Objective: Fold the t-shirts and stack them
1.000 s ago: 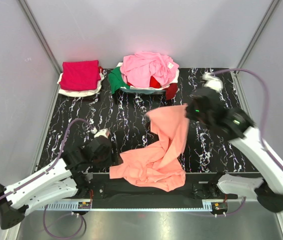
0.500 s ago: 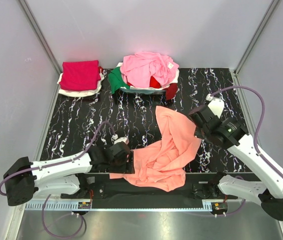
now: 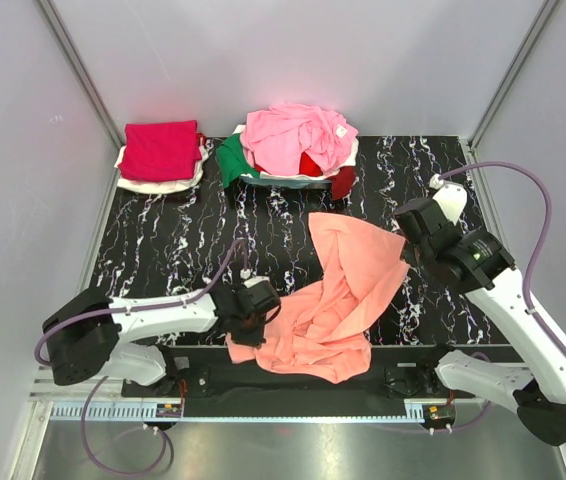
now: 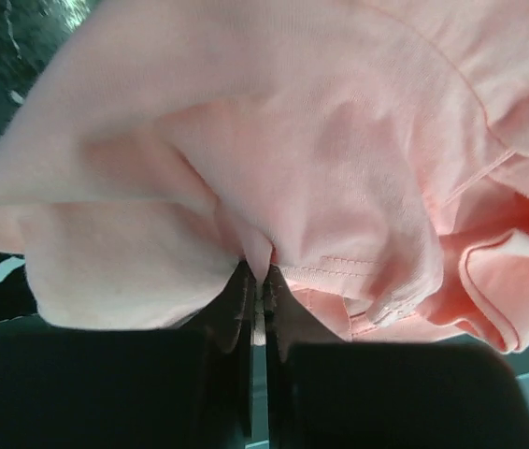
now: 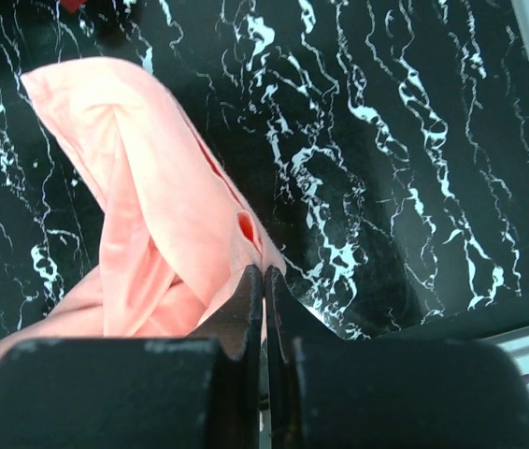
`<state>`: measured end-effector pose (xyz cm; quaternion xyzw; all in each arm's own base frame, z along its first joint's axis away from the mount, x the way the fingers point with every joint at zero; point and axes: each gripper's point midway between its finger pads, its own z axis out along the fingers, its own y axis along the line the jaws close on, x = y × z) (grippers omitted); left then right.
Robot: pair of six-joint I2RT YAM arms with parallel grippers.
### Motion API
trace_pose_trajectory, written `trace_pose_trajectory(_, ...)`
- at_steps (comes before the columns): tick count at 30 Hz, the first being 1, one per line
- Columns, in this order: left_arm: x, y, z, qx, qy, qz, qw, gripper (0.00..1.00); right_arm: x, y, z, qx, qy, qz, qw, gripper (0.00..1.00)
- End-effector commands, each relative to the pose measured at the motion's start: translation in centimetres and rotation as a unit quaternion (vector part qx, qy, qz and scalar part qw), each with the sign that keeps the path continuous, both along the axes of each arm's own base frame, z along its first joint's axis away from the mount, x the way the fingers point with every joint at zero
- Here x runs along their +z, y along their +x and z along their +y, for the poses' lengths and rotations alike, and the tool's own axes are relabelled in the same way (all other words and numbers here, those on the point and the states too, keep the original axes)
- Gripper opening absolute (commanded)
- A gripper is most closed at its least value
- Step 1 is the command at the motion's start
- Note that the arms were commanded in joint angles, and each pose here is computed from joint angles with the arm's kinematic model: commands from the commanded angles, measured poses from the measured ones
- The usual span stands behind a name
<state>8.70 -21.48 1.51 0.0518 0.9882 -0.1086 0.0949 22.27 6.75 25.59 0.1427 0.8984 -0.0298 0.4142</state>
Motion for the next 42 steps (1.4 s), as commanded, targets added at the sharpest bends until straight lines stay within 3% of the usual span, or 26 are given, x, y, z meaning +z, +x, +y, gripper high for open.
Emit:
trace_pose_trajectory(1,1.3,3.3,-0.2,0.0,0.03,-0.06,0.998,0.0,2.8,1.1,-1.2,-0.015,-0.004,-0.045,0.999,0.0)
trace_pose_trajectory(5,6.1,7.0,1.9,0.021,0.026,-0.105,0.994,0.0,4.4,1.6,-2.2,-0.025,-0.012,-0.058,0.998,0.0)
trace_pose_trajectory(9,11.7,12.8,7.6,0.103,0.031,-0.161,0.981,0.0,6.0,1.8,-3.6,-0.05,-0.022,-0.077,0.996,0.0)
trace_pose_trajectory(13,14.5,16.9,13.1,0.14,0.062,-0.187,0.97,0.0,5.3,1.5,-3.9,-0.061,-0.014,-0.071,0.995,0.0)
trace_pose_trajectory(15,14.8,18.3,14.2,0.156,0.054,-0.175,0.971,0.15,4.2,1.3,-3.7,-0.064,-0.005,-0.06,0.996,0.0)
trace_pose_trajectory(16,14.7,18.5,14.4,0.159,0.056,-0.169,0.971,0.47,3.9,1.2,-3.6,-0.062,0.0,-0.06,0.996,0.0)
trace_pose_trajectory(18,14.4,18.3,14.3,0.163,0.054,-0.159,0.972,0.71,3.0,0.9,-3.3,-0.061,0.009,-0.051,0.997,0.0)
trace_pose_trajectory(19,14.3,18.0,14.0,0.167,0.042,-0.157,0.973,0.91,2.8,0.7,-3.3,-0.059,0.014,-0.052,0.997,0.0)
trace_pose_trajectory(20,14.7,17.9,13.2,0.165,0.016,-0.165,0.972,0.99,2.4,0.7,-3.1,-0.055,0.018,-0.048,0.997,0.0)
trace_pose_trajectory(29,11.9,12.7,9.8,0.162,-0.081,-0.134,0.974,0.85,-0.1,1.0,-2.3,-0.043,0.016,-0.021,0.999,0.0)
trace_pose_trajectory(33,9.4,10.6,9.4,0.185,-0.071,-0.107,0.974,0.76,0.0,1.4,-2.0,-0.038,0.016,-0.024,0.999,0.0)
trace_pose_trajectory(35,7.9,10.2,10.5,0.218,-0.03,-0.089,0.972,0.73,-0.2,1.6,-1.8,-0.035,0.016,-0.022,0.999,0.0)
trace_pose_trajectory(42,3.4,10.6,12.4,0.311,-0.021,-0.075,0.947,0.74,-0.9,2.1,-0.4,-0.014,0.033,-0.012,0.999,0.0)
